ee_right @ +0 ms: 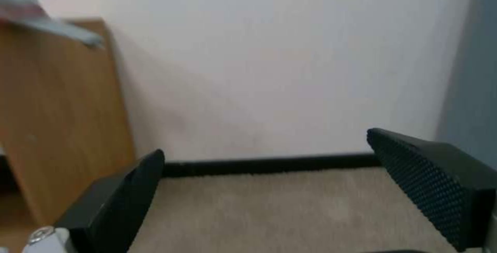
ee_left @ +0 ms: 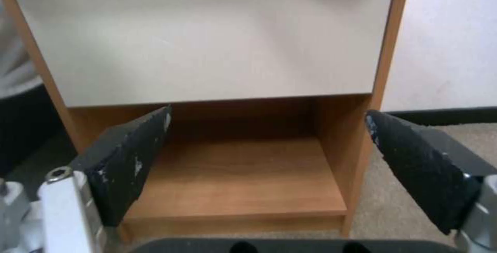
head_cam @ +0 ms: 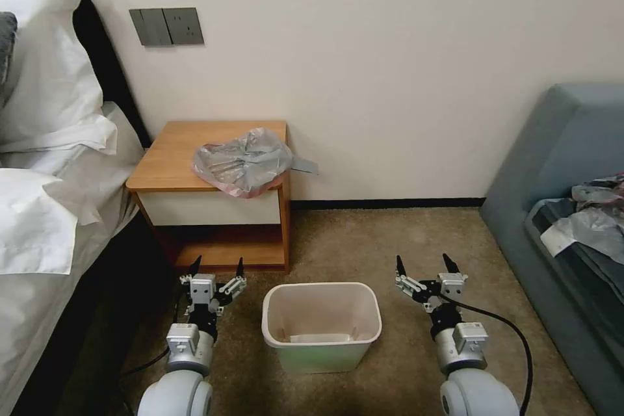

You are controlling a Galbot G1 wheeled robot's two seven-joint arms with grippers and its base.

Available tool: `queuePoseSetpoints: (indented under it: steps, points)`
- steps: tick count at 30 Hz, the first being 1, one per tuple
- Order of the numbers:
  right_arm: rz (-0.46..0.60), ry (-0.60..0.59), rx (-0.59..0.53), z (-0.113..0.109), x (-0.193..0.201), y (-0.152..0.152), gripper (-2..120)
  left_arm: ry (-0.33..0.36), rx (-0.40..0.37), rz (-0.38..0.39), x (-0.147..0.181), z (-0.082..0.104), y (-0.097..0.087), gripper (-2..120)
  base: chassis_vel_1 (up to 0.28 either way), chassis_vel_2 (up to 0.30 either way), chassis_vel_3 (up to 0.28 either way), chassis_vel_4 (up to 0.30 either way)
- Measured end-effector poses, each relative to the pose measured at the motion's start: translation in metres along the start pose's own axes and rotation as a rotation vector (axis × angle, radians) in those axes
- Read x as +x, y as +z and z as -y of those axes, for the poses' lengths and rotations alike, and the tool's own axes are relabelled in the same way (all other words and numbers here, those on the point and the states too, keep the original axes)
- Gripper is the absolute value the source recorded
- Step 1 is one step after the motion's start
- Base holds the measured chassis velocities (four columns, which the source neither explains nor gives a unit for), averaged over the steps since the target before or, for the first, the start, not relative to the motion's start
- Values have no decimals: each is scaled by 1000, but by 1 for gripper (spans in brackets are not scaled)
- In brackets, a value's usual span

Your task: Pick up the garbage bag from the table and place it over the trash can.

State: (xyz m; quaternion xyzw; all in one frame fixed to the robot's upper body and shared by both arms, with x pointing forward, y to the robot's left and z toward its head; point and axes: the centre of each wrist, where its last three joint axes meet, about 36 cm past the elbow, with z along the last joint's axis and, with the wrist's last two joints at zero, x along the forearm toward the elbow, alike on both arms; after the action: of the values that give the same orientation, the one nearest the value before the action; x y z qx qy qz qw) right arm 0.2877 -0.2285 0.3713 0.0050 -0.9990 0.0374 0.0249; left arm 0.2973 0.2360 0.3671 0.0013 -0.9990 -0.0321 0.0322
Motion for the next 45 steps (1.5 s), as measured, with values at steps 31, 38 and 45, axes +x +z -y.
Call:
queuePoseSetpoints:
  steps: [31,38,45]
  points:
    - [289,-158,221,32,-27,-30,100,-53,69,184,23,-69,-15,100,0,0,0,0]
    - [351,-295,500,54,-83,-39,100,-24,18,168,24,-70,-4,100,0,0,0,0]
    - [402,-403,609,36,-137,-50,100,-6,26,170,24,-63,3,100,0,0,0,0]
